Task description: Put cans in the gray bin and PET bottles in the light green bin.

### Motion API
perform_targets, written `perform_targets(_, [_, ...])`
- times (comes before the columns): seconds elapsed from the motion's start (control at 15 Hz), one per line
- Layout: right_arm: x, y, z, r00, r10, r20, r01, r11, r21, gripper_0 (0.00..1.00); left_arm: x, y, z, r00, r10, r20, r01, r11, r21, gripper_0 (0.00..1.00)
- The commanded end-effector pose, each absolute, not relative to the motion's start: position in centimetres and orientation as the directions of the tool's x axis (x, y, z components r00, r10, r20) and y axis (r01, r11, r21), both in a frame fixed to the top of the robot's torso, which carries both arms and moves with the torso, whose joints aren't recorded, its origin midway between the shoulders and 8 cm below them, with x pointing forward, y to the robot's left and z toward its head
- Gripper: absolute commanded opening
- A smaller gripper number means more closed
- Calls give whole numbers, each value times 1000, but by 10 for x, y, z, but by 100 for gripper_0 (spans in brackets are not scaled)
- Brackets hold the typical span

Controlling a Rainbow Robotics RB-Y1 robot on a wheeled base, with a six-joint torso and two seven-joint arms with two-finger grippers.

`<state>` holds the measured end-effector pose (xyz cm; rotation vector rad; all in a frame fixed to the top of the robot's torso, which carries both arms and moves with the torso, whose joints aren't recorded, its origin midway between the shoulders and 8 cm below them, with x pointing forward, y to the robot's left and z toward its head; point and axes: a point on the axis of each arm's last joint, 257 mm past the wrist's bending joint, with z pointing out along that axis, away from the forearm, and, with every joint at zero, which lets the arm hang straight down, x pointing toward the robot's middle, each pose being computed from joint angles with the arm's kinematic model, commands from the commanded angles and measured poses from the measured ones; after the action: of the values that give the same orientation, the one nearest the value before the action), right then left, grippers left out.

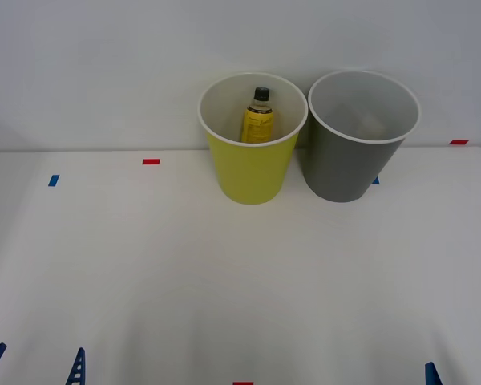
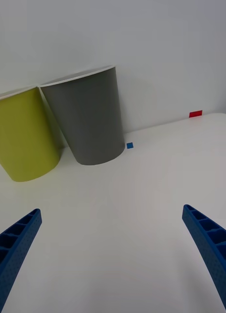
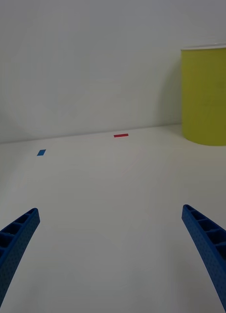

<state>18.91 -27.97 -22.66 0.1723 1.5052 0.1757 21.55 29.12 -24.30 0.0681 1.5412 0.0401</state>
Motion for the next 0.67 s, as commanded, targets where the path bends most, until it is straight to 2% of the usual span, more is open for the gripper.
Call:
perform_targets(0.07, [189, -280, -227, 58, 222, -973, -9, 975, 221, 100, 215, 291, -243, 29, 69, -997, 17, 997, 69, 100])
perform_targets(0.67, [189, -280, -227, 58, 222, -973, -9, 975, 221, 100, 215, 291, -243, 29, 69, -997, 17, 997, 69, 100])
